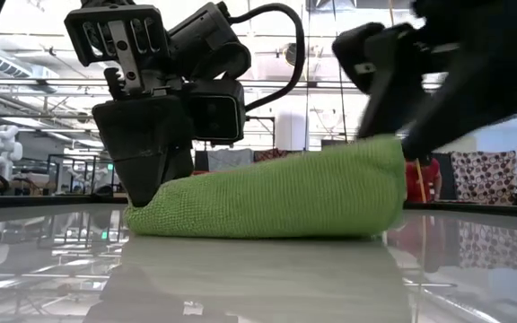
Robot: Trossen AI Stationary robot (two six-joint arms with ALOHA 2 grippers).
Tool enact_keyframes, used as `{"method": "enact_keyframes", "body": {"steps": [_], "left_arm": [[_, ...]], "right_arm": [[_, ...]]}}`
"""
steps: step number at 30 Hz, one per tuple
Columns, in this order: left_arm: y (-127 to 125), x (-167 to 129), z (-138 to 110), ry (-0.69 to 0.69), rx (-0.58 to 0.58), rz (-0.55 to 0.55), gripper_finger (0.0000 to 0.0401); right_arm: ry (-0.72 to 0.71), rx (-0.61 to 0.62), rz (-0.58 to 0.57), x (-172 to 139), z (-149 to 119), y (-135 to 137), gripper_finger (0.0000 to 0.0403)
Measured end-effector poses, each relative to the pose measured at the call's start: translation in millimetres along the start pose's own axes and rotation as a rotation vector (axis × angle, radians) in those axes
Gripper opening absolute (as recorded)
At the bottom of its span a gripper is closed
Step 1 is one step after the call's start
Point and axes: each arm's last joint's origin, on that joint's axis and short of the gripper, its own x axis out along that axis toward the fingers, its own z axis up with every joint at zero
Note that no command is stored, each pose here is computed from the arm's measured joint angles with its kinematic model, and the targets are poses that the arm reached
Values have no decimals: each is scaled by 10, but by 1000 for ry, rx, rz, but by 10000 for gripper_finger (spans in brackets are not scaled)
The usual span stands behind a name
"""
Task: Roll towel into tight, uniform cylinder
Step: Roll the green towel
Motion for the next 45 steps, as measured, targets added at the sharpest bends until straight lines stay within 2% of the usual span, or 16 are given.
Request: {"method": "enact_keyframes", "body": {"steps": [5,13,32,40,45], "left_arm": [[19,-20,10,-1,-7,-7,17],[57,-57,31,-13,-35,-4,17],[53,-57,30,-6,-35,-19,17],[53,-59,31,-6,-40,-20,17],[54,-59,28,-2,-44,-22,17]], "right_arm": [[-26,-92,89,-18,19,92,143],[-20,-130,45,-2,12,61,157],[61,-78,60,133,-97,-71,157],[95,-48,83,279,-178,-65,157],[133,50,3,250,-201,-92,157]]}}
